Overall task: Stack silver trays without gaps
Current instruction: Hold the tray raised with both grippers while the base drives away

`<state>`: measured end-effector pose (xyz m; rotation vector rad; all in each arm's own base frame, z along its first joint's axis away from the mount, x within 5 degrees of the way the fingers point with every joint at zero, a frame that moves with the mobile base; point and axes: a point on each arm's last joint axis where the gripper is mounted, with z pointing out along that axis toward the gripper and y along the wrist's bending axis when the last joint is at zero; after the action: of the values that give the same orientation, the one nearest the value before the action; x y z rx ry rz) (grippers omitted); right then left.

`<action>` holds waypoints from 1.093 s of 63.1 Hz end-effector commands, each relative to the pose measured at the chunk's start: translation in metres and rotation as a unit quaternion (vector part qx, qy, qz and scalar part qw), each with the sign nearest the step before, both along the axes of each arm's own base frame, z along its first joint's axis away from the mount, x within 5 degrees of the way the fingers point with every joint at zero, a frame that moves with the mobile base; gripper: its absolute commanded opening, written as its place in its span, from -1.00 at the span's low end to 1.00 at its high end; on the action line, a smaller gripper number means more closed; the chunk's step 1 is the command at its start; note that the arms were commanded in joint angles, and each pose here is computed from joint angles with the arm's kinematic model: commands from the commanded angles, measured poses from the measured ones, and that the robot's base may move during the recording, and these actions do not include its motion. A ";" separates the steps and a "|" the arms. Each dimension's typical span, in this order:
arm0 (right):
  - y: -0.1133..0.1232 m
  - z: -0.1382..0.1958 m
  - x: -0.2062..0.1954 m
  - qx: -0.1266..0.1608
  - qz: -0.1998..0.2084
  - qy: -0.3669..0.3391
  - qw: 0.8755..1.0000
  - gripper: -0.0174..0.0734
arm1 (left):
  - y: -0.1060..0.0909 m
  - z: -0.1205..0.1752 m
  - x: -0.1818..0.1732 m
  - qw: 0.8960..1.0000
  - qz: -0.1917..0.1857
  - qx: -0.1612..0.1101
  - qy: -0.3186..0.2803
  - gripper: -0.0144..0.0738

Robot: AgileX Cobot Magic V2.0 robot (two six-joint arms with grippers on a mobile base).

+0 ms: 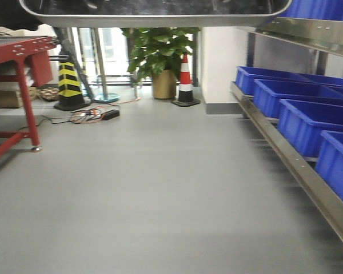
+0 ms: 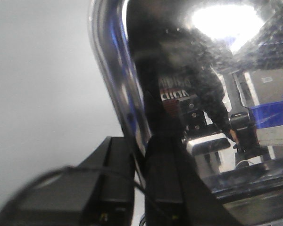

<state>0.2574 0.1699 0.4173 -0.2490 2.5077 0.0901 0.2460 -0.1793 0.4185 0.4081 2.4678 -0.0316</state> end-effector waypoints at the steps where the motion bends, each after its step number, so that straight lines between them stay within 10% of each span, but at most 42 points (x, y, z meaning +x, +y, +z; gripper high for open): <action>1: -0.006 0.019 -0.015 0.011 0.016 -0.015 1.000 -0.49 | 0.002 0.014 -0.013 1.000 -0.019 -0.003 -0.003 -0.78; 69: -0.006 0.019 -0.015 0.011 0.016 -0.015 1.000 -0.49 | 0.002 0.014 -0.013 1.000 -0.019 -0.003 -0.003 -0.78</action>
<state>0.2574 0.1699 0.4173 -0.2507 2.5075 0.0896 0.2460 -0.1793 0.4185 0.4081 2.4675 -0.0311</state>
